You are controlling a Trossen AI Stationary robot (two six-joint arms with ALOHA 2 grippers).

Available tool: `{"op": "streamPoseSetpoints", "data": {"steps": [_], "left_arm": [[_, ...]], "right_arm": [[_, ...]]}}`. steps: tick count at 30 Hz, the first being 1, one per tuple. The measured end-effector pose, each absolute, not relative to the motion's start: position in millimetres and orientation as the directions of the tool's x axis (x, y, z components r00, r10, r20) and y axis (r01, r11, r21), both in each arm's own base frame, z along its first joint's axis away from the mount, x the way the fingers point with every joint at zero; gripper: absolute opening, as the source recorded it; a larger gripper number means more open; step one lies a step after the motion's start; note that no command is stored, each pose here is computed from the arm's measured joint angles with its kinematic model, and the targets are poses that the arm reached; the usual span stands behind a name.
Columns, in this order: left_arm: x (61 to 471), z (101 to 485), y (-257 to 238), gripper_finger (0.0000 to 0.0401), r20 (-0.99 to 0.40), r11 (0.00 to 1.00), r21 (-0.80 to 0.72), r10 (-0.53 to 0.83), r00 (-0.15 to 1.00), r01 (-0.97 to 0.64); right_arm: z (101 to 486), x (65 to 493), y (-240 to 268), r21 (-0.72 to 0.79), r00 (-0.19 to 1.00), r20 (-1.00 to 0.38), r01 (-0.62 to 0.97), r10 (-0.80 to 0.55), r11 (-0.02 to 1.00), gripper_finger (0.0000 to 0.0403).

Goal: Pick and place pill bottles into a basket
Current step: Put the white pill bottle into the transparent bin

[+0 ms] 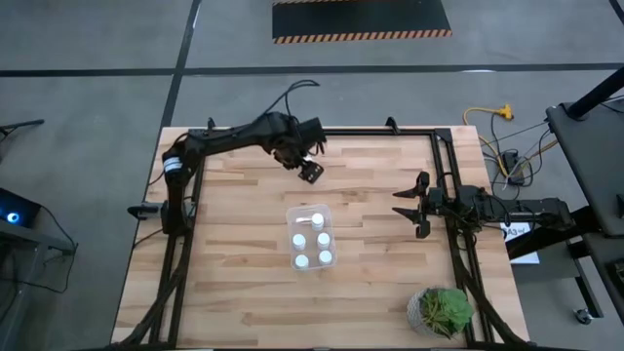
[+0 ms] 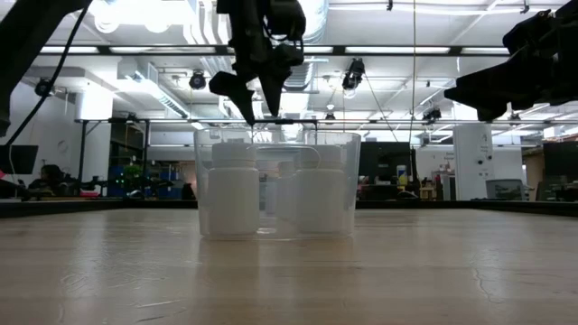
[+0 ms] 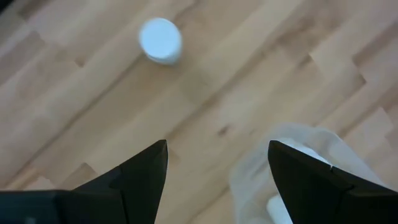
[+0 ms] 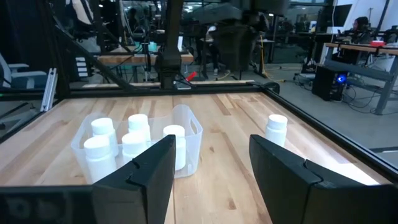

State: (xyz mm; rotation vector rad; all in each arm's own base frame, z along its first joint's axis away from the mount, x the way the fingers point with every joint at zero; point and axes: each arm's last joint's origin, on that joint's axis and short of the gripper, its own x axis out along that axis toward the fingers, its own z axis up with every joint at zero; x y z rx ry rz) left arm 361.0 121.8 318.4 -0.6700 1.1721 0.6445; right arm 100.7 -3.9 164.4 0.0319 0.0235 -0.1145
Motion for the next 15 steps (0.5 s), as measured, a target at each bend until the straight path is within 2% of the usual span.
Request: {"op": "streamPoseSetpoints", "data": {"steps": [8,15], "left_arm": [[355.9,309.0,154.7,0.026,-0.963,0.641,-0.113,0.118,0.243,-0.759],[364.5,284.0,172.1,0.026,-0.977,0.664,-0.109,0.064,0.202,-0.74]], "right_arm": [[164.4,100.7,-3.9,0.03,0.993,-0.025,0.115,-0.114,0.993,0.0194],[164.4,100.8,-3.9,0.03,0.993,-0.026,0.115,-0.114,0.993,0.0194]]}}
